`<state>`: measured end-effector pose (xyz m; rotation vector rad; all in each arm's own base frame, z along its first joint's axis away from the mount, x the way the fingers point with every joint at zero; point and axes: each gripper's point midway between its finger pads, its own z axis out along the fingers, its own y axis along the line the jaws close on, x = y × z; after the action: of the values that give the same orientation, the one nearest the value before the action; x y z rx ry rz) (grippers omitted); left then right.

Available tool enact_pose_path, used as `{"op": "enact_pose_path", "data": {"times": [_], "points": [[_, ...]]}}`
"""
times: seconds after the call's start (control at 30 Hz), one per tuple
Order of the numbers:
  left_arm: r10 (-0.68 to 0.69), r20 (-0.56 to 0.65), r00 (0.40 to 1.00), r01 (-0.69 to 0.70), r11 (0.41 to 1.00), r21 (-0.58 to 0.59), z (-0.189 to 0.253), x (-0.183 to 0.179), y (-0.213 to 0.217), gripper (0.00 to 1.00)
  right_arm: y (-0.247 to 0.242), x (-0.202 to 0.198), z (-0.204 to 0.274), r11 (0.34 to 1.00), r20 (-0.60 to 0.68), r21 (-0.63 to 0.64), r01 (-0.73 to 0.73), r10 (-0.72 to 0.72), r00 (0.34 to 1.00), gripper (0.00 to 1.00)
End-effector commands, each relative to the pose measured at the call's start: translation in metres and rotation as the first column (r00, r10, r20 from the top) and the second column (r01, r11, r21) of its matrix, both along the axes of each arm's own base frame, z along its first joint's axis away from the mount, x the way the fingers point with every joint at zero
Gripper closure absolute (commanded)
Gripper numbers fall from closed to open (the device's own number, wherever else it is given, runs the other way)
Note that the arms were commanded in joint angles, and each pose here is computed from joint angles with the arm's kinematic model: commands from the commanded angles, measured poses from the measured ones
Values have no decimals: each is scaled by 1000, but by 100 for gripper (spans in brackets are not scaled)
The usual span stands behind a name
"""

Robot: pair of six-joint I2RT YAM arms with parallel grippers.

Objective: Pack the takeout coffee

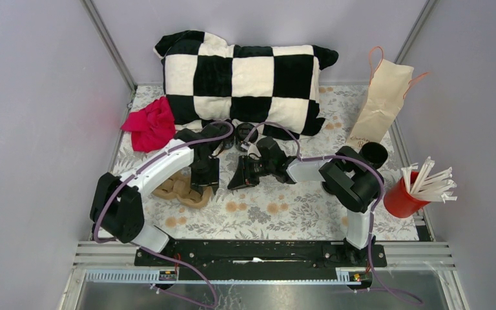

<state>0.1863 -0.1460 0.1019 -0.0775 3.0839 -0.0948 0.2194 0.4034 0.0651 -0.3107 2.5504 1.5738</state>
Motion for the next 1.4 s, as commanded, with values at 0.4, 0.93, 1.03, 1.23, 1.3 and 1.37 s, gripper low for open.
{"op": "enact_pose_path", "data": {"times": [0.4,0.93,1.03,1.23,1.3,1.37], "points": [[-4,-14,1000,4,999,34,-26,14,15,49,13,-3,24,998,62,48,-38,35,997,74],[4,-6,1000,-4,1000,-7,-15,14,16,57,25,-6,21,997,57,46,-66,64,996,74],[1,0,1000,-1,1000,-5,-11,12,21,55,26,-6,21,997,58,47,-69,66,996,75],[20,3,1000,-20,999,-42,-9,13,24,62,28,-5,21,996,57,50,-78,75,996,75],[19,-8,1000,-19,999,-45,-12,11,23,64,30,-6,20,995,53,48,-84,82,995,75],[22,-21,1000,-23,998,-52,-15,10,22,64,30,-6,20,995,53,47,-87,84,995,75]]}}
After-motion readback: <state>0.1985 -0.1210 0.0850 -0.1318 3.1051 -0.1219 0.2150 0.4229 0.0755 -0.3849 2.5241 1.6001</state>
